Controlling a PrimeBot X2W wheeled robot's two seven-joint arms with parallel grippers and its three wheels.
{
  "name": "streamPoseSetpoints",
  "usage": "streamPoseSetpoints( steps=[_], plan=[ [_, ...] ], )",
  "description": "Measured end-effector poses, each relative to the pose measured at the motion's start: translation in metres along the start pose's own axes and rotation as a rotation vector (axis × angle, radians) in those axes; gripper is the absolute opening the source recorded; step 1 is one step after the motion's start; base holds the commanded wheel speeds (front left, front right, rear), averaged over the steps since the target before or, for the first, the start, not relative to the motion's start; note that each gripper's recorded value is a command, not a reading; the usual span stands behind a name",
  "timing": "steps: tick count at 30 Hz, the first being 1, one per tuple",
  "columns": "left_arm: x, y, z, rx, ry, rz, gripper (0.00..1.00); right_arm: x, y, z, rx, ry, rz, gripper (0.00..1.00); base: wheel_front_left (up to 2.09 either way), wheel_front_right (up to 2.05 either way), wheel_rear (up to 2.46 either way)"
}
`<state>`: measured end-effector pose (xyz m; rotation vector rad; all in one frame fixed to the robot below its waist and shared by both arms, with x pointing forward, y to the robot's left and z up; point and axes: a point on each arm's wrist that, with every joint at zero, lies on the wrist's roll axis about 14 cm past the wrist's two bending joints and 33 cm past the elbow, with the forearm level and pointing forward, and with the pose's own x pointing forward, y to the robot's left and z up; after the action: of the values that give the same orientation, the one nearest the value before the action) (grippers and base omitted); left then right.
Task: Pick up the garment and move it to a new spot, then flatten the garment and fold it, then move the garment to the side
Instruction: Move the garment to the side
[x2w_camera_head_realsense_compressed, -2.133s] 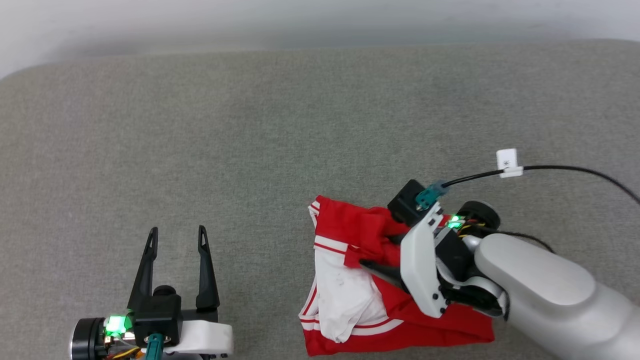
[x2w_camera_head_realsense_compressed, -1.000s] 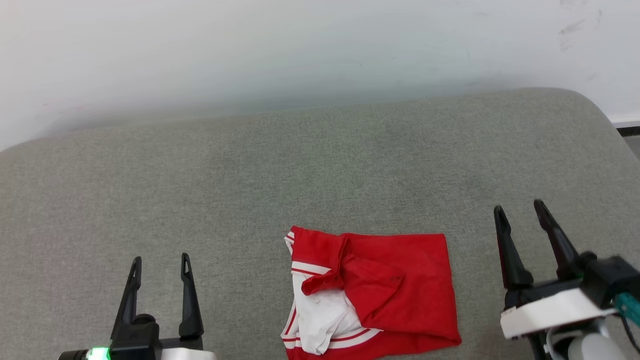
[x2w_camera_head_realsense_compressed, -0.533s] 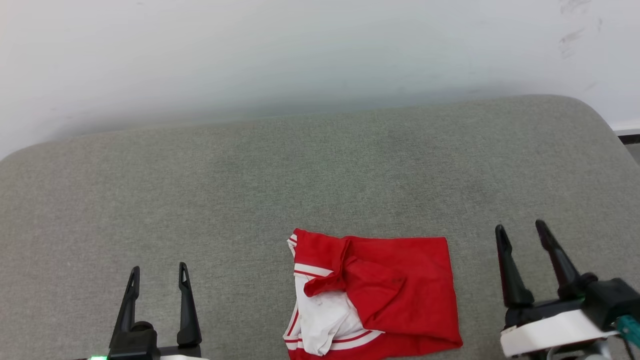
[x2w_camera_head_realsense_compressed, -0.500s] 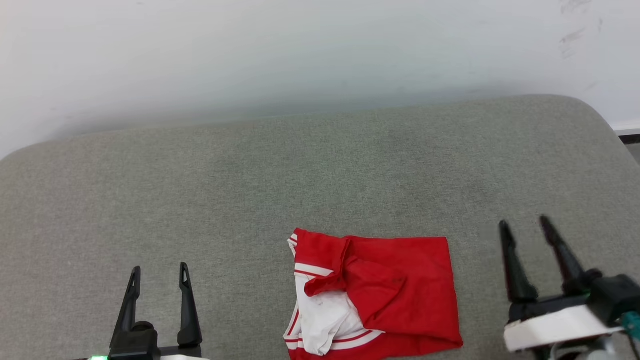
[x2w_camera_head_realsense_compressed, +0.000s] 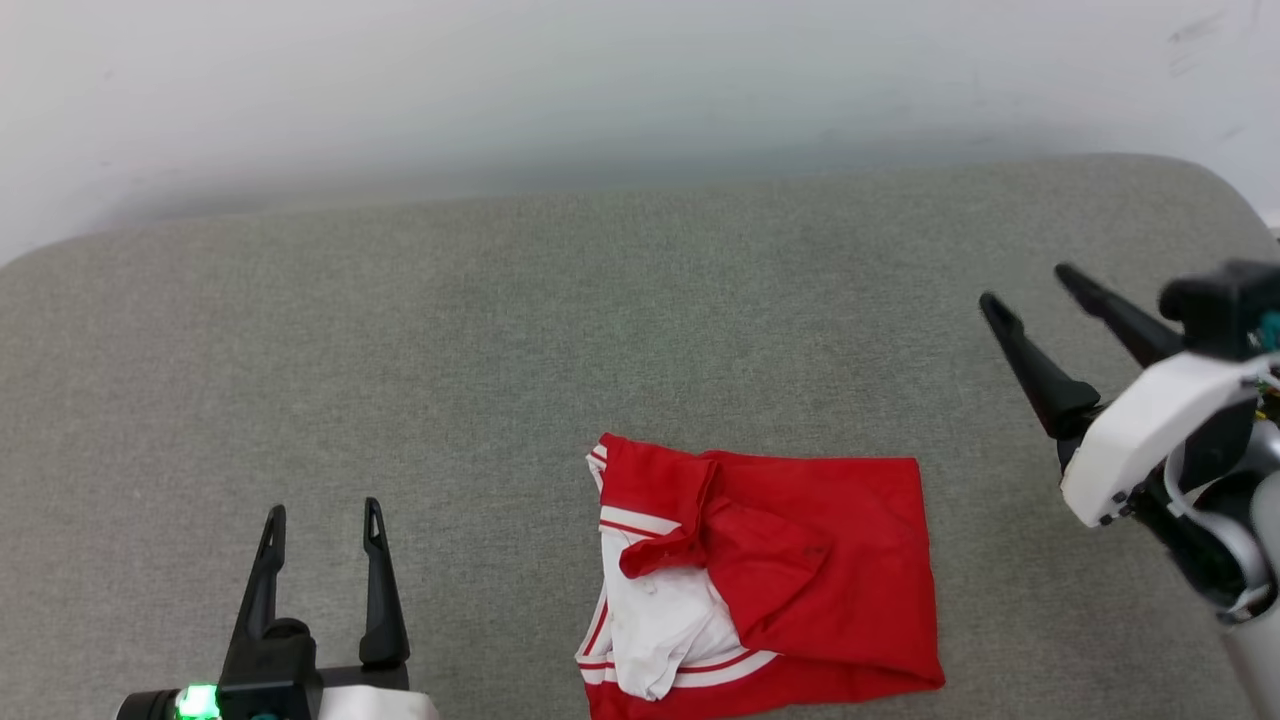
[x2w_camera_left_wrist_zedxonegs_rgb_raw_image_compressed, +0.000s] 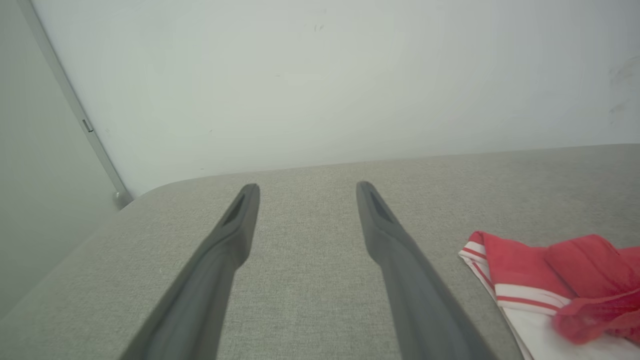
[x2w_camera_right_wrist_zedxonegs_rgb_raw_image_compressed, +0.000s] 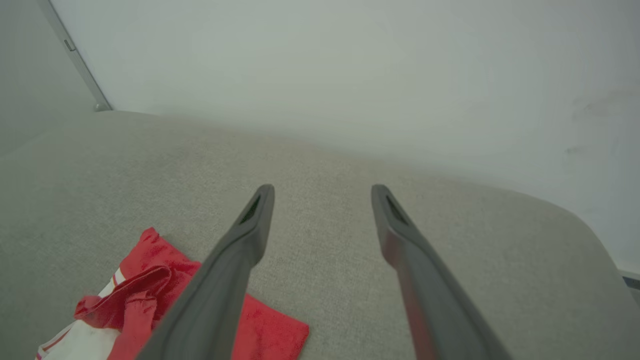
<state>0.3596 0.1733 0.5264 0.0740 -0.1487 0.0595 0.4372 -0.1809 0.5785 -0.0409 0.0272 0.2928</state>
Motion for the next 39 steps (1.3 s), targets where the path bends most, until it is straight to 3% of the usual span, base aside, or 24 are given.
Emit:
streamPoseSetpoints(
  steps=[8,15,28,36,37,38,39],
  plan=[
    [0.010,0.001,-0.005,-0.003,0.009,0.007,1.00,-0.012,0.002,-0.079,0.251,0.574,0.138,1.00,0.00,0.00,0.00],
    [0.021,0.000,-0.011,-0.005,0.017,0.014,1.00,-0.030,0.014,-0.132,0.434,0.828,0.201,1.00,0.00,0.00,0.00],
    [0.045,-0.002,-0.033,-0.005,0.055,0.023,1.00,-0.024,0.076,-0.203,0.670,0.964,0.287,1.00,0.00,0.00,0.00],
    [0.049,-0.003,-0.041,0.003,0.073,0.018,1.00,-0.024,0.092,-0.218,0.663,1.003,0.330,1.00,0.00,0.00,0.00],
    [0.049,-0.003,-0.041,0.003,0.073,0.018,1.00,-0.025,0.092,-0.218,0.656,1.003,0.332,0.81,0.00,0.00,0.00],
    [0.049,-0.003,-0.041,0.003,0.072,0.018,1.00,-0.026,0.092,-0.218,0.648,1.004,0.335,0.00,0.00,0.00,0.00],
    [0.049,-0.003,-0.041,0.003,0.072,0.018,1.00,-0.027,0.092,-0.218,0.640,1.005,0.337,0.00,0.00,0.00,0.00]
  ],
)
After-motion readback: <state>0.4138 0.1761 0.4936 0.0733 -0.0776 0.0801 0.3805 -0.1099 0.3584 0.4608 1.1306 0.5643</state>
